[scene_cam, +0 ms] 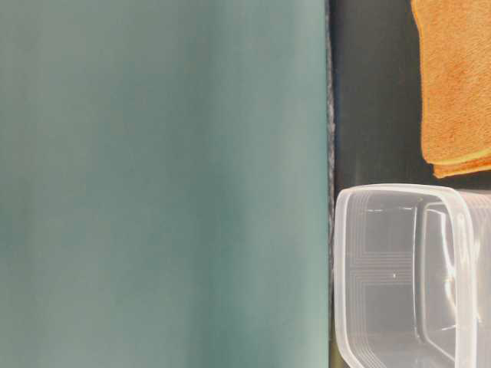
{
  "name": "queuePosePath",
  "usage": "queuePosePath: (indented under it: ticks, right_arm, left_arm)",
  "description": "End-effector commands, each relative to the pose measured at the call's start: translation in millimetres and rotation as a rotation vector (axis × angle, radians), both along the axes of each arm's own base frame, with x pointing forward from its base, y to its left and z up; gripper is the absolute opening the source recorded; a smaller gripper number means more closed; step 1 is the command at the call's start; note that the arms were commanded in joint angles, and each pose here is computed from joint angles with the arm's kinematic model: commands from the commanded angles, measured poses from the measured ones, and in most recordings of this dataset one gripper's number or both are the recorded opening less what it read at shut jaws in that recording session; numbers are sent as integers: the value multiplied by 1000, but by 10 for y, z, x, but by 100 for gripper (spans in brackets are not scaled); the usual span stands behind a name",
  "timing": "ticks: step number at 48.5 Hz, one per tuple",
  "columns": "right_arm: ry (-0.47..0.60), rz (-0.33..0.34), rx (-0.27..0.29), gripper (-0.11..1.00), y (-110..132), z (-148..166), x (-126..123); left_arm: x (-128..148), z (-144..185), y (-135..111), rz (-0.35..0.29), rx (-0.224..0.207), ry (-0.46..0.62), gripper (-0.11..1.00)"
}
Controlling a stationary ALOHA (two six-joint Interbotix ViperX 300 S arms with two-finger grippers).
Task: Place the orange towel into the container with the left arm.
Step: 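Move the open left gripper rightward over the clear container toward the towel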
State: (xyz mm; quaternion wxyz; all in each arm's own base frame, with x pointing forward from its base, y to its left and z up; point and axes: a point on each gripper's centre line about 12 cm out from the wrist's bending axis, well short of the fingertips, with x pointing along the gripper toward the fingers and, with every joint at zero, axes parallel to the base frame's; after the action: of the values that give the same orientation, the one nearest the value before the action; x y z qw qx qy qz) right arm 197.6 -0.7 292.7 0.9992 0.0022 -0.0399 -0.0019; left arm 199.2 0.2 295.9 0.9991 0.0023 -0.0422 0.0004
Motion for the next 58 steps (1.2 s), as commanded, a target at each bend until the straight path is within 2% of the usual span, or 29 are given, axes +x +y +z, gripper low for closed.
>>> queuePosePath:
  ticks: [1, 4, 7, 10, 15, 23, 33, 37, 46, 49, 51, 58]
  right_arm:
    - [-12, 1, 11, 1, 1, 50, 28]
    - [-8, -3, 30, 6, -6, 35, 26]
    - [-6, -3, 48, 0, -9, 29, 25]
    - [-5, -7, 61, -1, -18, 27, 25]
    - [-9, -18, 68, -1, -42, 37, 21]
    - [20, -37, 70, -1, -78, -1, 21]
    - [69, -73, 76, 1, -147, -50, 8]
    - [80, -77, 77, 11, -154, -58, -3]
    - [74, -70, 59, 63, -140, -32, -20]
    - [70, -66, 59, 76, -130, -23, -27]
    - [64, -65, 60, 78, -130, -11, -37]
    - [53, -65, 59, 70, -126, 15, -78]
  left_arm:
    - [60, 94, -11, -8, 31, -9, 6]
    - [105, 129, -7, -6, 30, 0, 7]
    - [174, 162, -12, -8, 28, 22, 1]
    - [240, 195, -31, -16, 29, 48, 0]
    - [374, 272, -46, -22, 30, 107, 0]
    - [594, 399, -32, -13, 54, 233, 0]
    - [821, 541, 13, 5, 50, 301, 0]
    - [904, 567, 23, 8, 51, 308, 0]
    - [1105, 601, 40, 13, 46, 345, 0]
    - [1189, 657, 41, 14, 40, 341, 0]
    - [1248, 687, 42, 14, 40, 342, 0]
    - [1489, 667, 107, 32, 39, 413, 1]
